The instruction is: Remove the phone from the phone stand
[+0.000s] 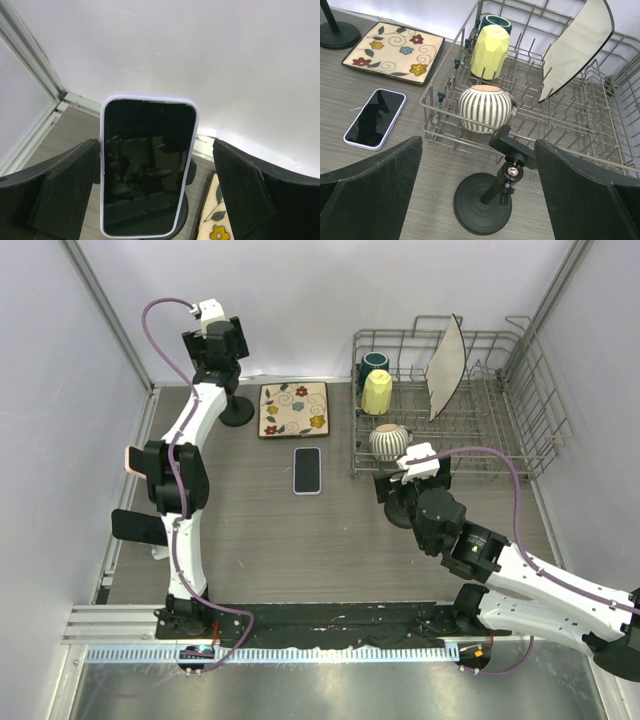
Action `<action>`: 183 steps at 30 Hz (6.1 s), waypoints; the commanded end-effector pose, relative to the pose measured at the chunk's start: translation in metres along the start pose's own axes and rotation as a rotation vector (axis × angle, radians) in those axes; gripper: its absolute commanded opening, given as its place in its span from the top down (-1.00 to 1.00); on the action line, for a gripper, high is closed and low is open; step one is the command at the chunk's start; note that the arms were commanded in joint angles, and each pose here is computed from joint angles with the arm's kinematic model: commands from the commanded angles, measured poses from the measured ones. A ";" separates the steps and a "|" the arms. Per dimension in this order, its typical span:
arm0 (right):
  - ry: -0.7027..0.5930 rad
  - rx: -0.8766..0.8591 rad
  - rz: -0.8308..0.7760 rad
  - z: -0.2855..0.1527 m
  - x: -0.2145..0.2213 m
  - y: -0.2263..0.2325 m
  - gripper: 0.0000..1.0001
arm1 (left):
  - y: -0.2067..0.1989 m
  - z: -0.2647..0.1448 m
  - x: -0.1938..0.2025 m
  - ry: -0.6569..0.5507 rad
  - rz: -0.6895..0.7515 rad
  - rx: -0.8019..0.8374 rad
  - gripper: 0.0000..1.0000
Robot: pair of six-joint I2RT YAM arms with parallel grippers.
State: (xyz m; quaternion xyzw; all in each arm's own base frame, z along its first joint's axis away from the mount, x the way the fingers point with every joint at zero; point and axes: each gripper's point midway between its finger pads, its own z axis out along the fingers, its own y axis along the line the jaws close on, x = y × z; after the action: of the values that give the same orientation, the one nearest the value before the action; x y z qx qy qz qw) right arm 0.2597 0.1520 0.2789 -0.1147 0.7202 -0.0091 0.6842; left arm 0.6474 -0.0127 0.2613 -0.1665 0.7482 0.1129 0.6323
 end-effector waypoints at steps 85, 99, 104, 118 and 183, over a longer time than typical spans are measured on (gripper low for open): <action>-0.053 -0.758 0.182 -0.057 0.003 0.120 -0.94 | -0.106 -0.480 0.050 0.169 0.337 1.562 1.00; -0.057 -0.715 0.182 -0.057 0.013 0.109 -0.90 | -0.113 -0.523 0.075 0.106 0.632 1.759 1.00; -0.052 -0.714 0.177 -0.057 0.014 0.109 -0.90 | -0.108 -0.524 0.085 0.096 0.642 1.771 0.83; -0.035 -0.712 0.140 -0.057 0.011 0.107 -0.90 | -0.099 -0.531 0.091 0.117 0.605 1.784 -0.47; -0.065 -0.171 0.354 -0.050 0.016 -0.009 -0.86 | -0.098 -0.521 0.083 -0.101 0.788 0.535 -0.86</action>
State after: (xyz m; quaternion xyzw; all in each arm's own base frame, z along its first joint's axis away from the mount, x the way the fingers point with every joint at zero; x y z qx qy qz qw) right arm 0.2085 0.1385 0.2594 -0.0726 0.7119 0.1753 0.6762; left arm 0.1968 -0.3176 0.2696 0.3419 0.7092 0.1700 0.5927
